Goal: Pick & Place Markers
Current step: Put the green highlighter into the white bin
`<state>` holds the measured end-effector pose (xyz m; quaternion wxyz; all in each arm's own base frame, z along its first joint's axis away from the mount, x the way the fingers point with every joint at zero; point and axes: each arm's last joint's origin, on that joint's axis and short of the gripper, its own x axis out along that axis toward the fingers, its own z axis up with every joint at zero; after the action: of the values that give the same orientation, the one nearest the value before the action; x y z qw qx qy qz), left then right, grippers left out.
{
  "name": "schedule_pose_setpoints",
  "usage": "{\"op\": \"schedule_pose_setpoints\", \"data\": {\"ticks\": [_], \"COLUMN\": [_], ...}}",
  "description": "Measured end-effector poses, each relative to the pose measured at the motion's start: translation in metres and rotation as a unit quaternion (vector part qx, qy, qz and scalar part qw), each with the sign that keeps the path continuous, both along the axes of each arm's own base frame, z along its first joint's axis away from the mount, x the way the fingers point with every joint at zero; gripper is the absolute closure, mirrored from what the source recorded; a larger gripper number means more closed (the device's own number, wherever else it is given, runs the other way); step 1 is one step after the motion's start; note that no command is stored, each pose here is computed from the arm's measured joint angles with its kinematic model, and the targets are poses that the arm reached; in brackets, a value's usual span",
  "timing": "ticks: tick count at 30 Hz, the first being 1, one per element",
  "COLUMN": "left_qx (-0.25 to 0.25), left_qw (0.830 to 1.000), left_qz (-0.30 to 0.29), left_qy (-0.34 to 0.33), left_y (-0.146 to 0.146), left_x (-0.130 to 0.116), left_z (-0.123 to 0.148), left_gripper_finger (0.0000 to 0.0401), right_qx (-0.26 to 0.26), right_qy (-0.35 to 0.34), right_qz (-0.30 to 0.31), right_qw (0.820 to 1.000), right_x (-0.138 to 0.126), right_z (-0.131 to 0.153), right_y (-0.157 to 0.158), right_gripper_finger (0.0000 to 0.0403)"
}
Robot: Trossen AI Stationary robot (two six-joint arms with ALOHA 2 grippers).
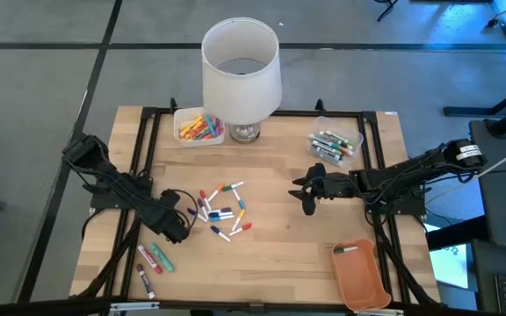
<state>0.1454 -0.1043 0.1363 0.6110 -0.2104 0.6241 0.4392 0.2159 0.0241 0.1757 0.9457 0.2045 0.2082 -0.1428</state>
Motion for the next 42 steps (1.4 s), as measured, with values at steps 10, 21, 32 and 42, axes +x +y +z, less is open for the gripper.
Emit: {"op": "schedule_pose_setpoints", "data": {"ticks": [10,21,32,42], "left_qx": [-0.029,-0.008,-0.009,0.008], "left_qw": [0.993,0.995,0.995,0.991], "left_qz": [-0.023,-0.004,0.029,0.044], "left_qy": [0.116,0.103,0.091,0.129], "left_y": [-0.007,-0.004,-0.005,-0.009], "left_x": [-0.009,-0.012,-0.012,-0.008], "left_z": [0.022,0.016,0.015,0.001], "left_gripper_finger": [0.0385,0.0396,0.0399,0.0398], "right_qx": [0.000,0.000,0.000,0.000], "right_qy": [0.000,-0.002,-0.002,-0.002], "right_qz": [0.000,0.000,0.000,0.000], "right_qw": [1.000,1.000,1.000,1.000], "right_x": [0.000,0.000,0.000,0.000], "right_z": [0.000,0.000,0.000,0.000], "right_y": [0.000,0.000,0.000,0.000], "right_gripper_finger": [0.0186,0.0186,0.0186,0.0186]}}
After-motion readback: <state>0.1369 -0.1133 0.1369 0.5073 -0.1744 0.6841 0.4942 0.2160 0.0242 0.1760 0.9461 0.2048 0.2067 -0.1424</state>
